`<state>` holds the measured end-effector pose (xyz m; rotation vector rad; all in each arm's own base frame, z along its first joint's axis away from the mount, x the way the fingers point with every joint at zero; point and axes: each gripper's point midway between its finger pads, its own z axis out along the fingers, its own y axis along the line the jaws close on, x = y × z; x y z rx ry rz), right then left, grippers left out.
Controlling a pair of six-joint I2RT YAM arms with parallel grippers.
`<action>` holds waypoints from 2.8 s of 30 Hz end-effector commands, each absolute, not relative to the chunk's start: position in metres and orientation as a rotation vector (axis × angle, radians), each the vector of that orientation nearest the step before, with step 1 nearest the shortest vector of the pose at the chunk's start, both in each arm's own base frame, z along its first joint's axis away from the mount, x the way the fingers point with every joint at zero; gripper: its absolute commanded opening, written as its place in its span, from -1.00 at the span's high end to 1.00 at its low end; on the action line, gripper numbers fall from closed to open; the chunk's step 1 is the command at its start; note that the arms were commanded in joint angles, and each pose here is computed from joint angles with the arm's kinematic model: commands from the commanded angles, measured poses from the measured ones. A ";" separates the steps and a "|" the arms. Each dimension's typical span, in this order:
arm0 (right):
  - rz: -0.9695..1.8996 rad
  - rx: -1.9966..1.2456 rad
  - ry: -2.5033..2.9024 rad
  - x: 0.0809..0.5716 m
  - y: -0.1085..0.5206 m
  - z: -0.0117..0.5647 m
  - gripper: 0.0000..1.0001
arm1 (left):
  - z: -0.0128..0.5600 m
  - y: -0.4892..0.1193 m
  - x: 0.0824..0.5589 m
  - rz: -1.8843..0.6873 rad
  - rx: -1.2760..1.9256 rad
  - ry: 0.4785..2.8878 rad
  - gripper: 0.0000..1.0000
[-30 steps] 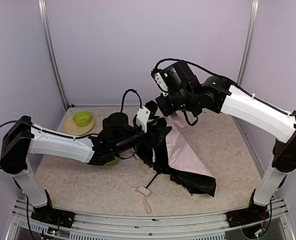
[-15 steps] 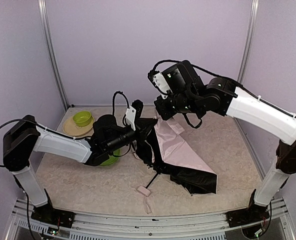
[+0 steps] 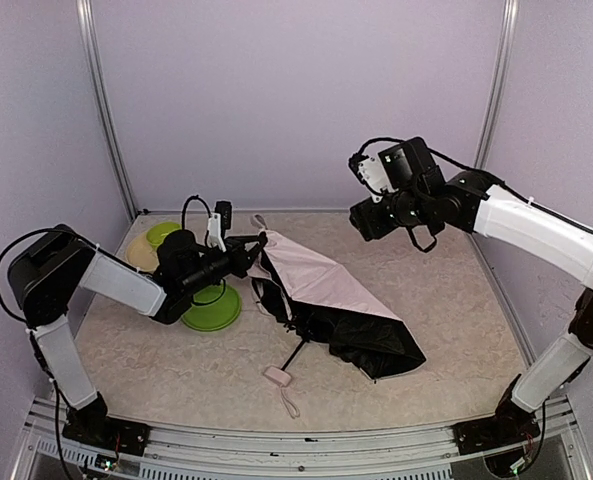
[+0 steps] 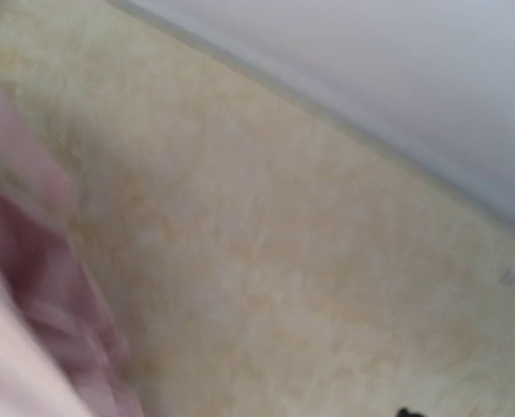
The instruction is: Put away the umbrella
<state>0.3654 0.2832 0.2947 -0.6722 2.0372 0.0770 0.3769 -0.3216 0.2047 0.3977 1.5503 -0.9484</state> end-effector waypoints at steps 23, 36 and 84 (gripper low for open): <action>0.966 -1.117 2.277 0.164 0.352 0.130 -0.11 | 0.032 -0.357 0.434 -0.856 0.327 2.146 0.95; 0.463 -1.314 2.024 0.123 0.316 0.166 -0.16 | 0.003 -0.388 0.417 -0.821 0.688 2.146 0.80; 0.276 -1.222 1.316 0.211 0.374 0.251 1.00 | -0.014 -0.437 0.299 -0.959 1.056 2.136 0.82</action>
